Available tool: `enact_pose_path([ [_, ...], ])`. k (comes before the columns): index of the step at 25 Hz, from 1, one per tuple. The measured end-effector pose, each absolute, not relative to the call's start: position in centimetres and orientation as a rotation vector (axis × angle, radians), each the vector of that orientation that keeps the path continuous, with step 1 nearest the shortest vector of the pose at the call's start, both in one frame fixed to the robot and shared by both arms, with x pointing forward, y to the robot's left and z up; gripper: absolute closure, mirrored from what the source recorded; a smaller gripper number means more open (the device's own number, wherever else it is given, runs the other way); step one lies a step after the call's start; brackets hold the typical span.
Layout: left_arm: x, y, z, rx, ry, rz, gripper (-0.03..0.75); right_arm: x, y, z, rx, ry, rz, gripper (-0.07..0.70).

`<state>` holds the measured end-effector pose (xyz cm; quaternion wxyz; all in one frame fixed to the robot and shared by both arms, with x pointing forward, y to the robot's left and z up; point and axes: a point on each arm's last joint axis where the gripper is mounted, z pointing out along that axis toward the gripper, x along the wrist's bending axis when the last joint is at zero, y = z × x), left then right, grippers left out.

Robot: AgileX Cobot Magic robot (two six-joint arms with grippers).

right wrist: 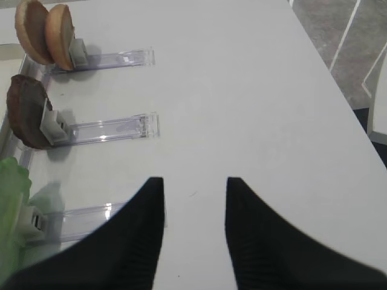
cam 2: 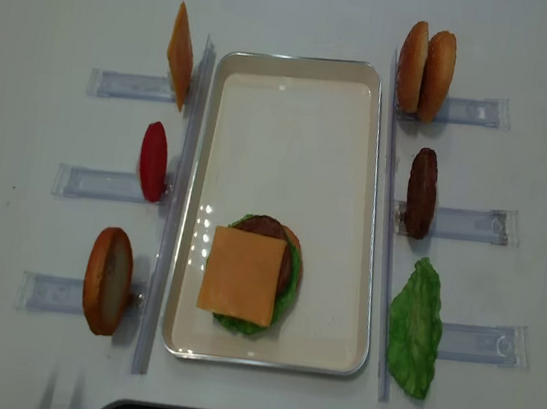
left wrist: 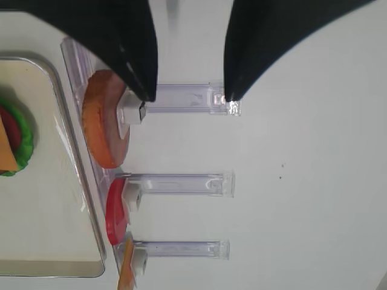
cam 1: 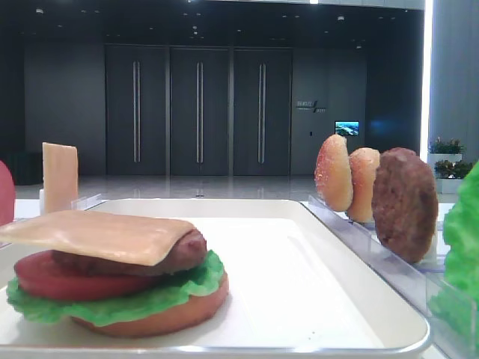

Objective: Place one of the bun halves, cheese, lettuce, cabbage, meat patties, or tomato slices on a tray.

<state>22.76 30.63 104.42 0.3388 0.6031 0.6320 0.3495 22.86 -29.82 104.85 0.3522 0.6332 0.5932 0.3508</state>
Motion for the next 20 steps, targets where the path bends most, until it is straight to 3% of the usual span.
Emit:
enact_pose_path([
  [20, 23.19, 30.59, 104.13, 1.559, 1.63, 0.92, 0.433, 22.86, -29.82, 104.85, 1.638, 1.535, 0.908, 0.388],
])
